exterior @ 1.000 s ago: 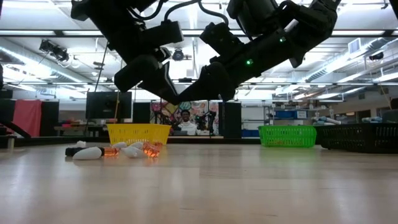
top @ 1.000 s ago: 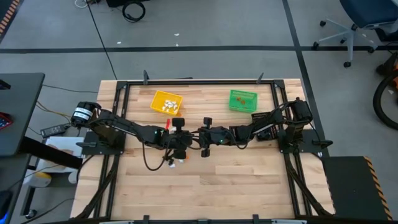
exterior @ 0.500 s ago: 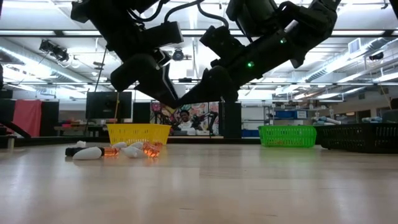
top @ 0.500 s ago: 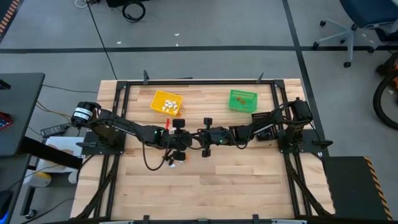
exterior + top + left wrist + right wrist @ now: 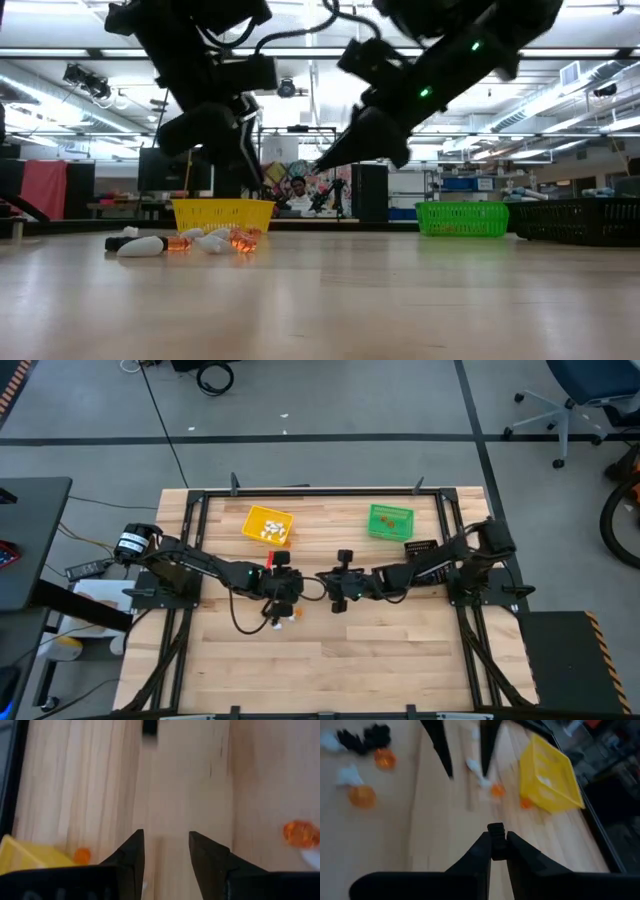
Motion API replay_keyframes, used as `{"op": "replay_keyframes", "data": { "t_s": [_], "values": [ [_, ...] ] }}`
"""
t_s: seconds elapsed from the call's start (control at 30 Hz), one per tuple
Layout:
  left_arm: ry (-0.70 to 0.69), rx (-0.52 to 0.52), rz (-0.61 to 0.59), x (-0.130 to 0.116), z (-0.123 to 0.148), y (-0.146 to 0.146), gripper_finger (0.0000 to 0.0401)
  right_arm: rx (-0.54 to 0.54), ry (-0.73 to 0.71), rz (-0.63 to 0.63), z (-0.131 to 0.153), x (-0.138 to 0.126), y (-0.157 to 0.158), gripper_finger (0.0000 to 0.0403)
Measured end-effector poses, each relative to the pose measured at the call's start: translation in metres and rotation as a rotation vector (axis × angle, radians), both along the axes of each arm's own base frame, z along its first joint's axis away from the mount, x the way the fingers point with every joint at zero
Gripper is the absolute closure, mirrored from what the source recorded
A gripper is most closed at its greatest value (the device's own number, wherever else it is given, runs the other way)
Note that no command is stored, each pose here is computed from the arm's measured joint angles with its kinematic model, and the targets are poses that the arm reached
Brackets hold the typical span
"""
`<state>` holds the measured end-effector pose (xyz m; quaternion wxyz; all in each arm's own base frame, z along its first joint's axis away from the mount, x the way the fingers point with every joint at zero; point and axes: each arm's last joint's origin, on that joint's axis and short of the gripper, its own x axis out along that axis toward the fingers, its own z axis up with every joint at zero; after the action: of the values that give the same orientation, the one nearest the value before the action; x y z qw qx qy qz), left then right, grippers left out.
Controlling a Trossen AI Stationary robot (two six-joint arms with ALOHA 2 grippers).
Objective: Sort Halloween decoration
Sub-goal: Put the black skeleton toy into the black bin
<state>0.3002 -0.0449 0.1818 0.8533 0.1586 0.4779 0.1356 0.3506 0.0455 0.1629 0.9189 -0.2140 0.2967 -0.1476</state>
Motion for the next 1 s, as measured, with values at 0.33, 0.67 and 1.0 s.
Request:
{"op": "replay_keyframes", "data": {
  "t_s": [0.33,0.67,1.0],
  "values": [
    [0.071,-0.007,0.041,-0.008,-0.004,0.001,0.0273,0.244,0.22,-0.452,0.051,-0.069,-0.013,0.0352],
    [0.067,-0.025,0.037,-0.007,-0.004,0.001,0.0274,0.481,0.538,-1.047,0.073,-0.141,-0.045,0.0351],
    [0.056,-0.031,0.04,-0.006,-0.004,0.001,0.0274,0.632,0.788,-1.036,0.031,-0.161,-0.076,0.035]
  ]
}}
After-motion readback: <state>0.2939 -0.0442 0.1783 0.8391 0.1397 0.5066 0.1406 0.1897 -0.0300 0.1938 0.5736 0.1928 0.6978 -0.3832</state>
